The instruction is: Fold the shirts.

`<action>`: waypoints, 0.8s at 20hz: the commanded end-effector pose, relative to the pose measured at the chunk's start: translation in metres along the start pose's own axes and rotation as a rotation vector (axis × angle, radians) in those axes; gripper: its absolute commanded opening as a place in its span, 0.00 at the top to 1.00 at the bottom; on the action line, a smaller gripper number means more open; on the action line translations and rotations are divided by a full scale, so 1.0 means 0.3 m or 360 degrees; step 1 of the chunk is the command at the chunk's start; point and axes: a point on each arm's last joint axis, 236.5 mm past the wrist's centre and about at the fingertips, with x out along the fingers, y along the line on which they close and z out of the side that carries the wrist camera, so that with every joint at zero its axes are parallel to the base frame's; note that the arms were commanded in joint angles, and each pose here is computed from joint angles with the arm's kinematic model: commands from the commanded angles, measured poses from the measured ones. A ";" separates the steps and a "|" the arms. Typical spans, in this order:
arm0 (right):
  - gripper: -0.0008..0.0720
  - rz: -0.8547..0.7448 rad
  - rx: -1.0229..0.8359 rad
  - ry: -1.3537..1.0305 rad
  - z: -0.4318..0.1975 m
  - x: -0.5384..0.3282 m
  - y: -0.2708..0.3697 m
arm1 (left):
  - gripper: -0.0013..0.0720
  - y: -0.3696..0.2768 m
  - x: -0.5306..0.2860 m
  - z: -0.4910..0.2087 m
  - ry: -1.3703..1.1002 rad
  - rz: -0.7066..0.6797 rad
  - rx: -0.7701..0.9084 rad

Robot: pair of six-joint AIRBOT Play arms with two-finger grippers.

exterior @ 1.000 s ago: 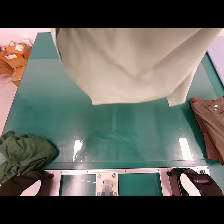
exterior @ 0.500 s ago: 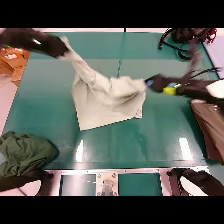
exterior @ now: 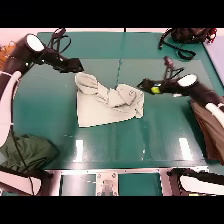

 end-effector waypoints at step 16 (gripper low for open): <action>0.55 0.0058 0.0226 0.0419 -0.196 0.173 -0.240 | 0.22 -0.024 0.088 -0.811 0.1296 -0.0010 -0.0444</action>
